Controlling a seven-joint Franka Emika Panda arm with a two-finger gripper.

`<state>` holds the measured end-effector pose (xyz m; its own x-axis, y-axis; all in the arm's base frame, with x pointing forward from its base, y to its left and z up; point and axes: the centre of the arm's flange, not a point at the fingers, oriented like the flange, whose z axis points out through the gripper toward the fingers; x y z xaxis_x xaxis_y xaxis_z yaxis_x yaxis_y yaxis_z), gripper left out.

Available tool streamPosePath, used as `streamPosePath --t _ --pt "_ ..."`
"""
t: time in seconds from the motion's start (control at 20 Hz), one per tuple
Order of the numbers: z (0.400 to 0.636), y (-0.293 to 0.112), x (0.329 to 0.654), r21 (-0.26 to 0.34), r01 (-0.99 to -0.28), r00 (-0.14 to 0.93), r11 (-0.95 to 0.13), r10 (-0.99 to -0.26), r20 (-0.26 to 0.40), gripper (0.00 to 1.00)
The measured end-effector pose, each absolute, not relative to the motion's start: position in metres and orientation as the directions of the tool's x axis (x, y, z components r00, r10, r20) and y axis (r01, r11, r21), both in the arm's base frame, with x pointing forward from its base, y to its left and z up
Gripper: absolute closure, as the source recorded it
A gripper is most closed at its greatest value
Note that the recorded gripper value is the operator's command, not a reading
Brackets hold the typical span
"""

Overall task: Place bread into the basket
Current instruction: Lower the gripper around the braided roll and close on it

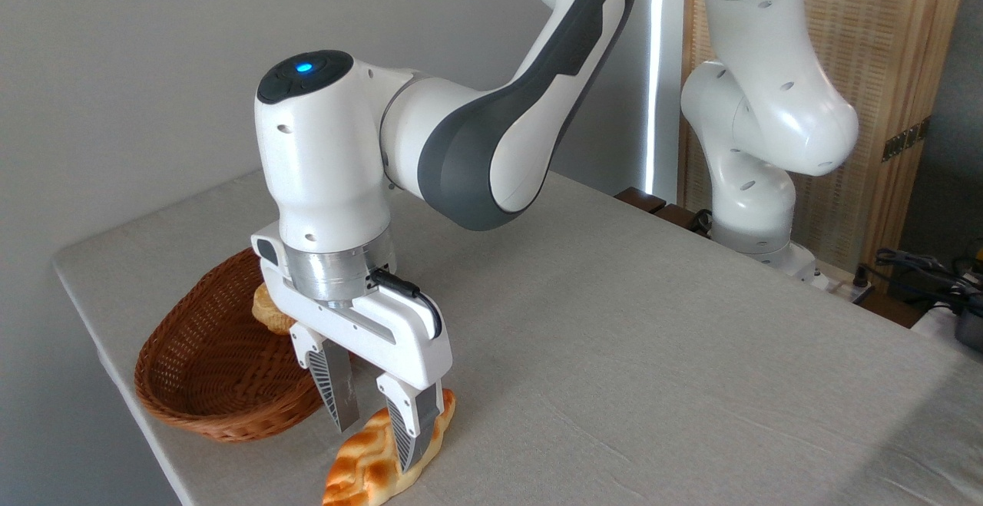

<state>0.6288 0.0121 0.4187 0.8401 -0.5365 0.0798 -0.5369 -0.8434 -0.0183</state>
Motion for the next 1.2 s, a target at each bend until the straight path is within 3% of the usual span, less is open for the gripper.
streamPosePath --t 0.6,0.65,0.9,1.2 --pt "0.4168 0.013 0.6287 -0.047 -0.555 0.829 -0.83 -0.557 0.054 0.0" --pt "0.4157 0.0119 0.6289 -0.046 -0.557 0.828 -0.829 -0.559 0.053 0.05" --pt "0.4126 0.0084 0.6293 -0.043 -0.562 0.825 -0.826 -0.564 0.049 0.52" --pt "0.4118 0.0084 0.629 -0.042 -0.562 0.825 -0.826 -0.564 0.047 0.54"
